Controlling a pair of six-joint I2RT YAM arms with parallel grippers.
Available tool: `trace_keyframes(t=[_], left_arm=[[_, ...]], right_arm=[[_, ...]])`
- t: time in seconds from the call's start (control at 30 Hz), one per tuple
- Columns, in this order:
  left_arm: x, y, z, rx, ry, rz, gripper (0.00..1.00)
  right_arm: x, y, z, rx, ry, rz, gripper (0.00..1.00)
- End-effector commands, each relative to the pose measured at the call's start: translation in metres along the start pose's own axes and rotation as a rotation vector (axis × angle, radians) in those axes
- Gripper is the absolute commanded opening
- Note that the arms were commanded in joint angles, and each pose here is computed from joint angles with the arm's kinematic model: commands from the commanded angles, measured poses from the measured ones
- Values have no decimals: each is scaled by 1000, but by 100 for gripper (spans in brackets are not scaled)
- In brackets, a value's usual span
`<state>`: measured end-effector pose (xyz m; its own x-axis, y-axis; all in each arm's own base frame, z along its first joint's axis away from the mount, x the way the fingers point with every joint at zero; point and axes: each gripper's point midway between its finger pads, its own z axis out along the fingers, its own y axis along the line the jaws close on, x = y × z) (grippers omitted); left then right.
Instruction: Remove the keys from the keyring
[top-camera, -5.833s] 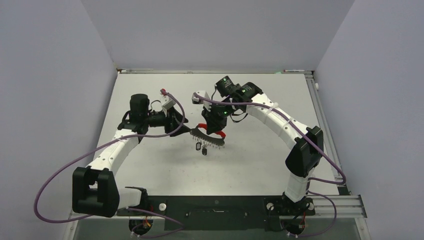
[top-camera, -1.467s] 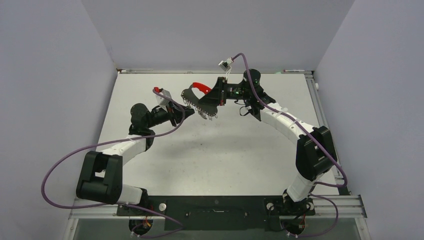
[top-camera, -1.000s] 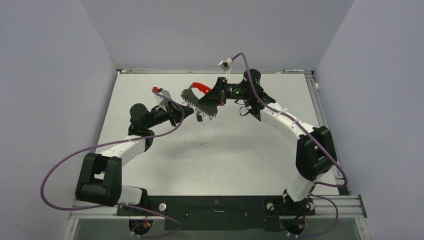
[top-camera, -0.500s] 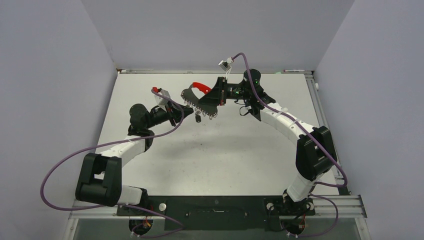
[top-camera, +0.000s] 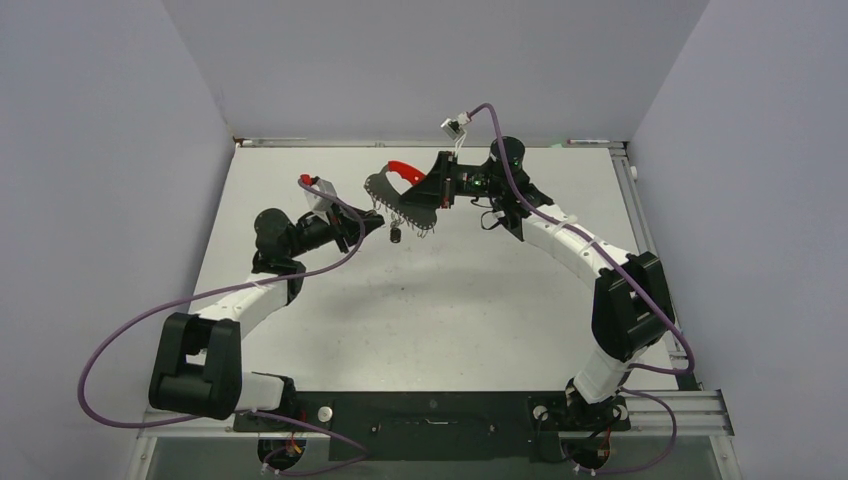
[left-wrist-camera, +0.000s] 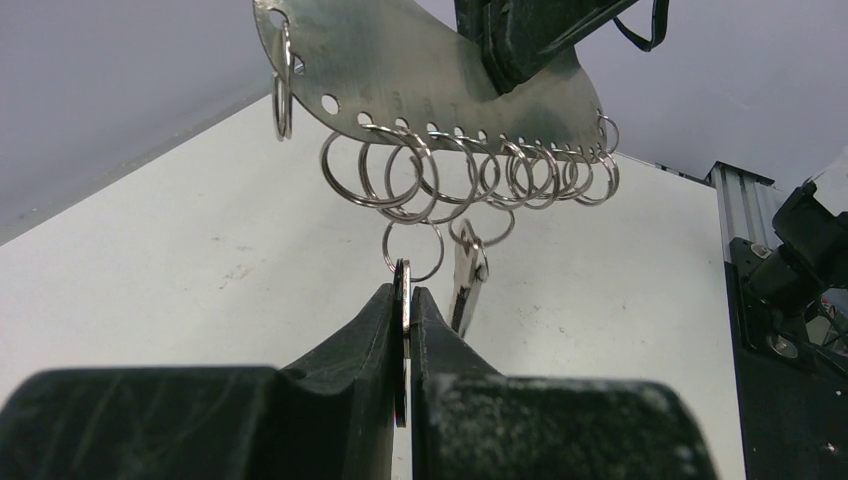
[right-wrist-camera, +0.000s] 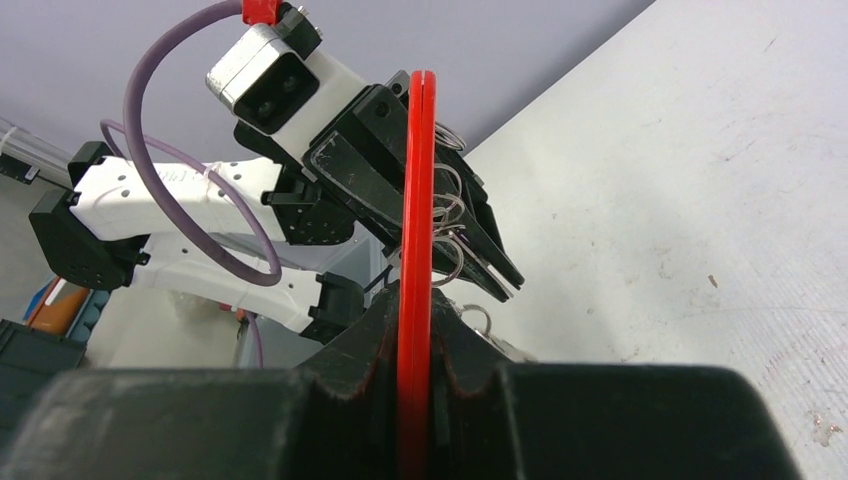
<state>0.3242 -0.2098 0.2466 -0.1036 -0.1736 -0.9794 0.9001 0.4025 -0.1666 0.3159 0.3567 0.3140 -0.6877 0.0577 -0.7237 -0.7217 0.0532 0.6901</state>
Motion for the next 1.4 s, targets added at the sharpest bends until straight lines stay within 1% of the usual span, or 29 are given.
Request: trace_keyframes(t=[0.0,0.3,0.67,0.83,0.9,0.97,1.03,1.13,1.23,1.3,1.37], left_arm=[[-7,-10,-3,27,-4,10,0],[-6,-11,1,38,66,-69,0],[-11,-1,6,-4,130,-138,0],[-10,8,7,-43,183,-125,0],[-8,10,8,-51,206,-110,0],[-2,10,8,-53,242,-95,0],[4,9,9,-50,284,-73,0],[12,10,9,-44,339,2,0],[23,10,4,-37,413,27,0],[28,11,1,-29,460,54,0],[29,12,-1,-7,511,101,0]], right_arm=[[-25,22,-7,-28,-75,-106,5],[-12,-5,-7,23,-70,-60,5],[23,-35,-11,71,-30,-15,5],[36,-43,-15,69,-40,7,6],[43,-44,-16,58,-46,20,9],[51,-46,-18,49,-45,39,15],[56,-46,-19,39,-48,49,22],[65,-48,-22,32,-44,54,33],[72,-49,-26,27,-36,53,41],[76,-50,-29,29,-30,49,50],[80,-51,-32,35,-23,42,56]])
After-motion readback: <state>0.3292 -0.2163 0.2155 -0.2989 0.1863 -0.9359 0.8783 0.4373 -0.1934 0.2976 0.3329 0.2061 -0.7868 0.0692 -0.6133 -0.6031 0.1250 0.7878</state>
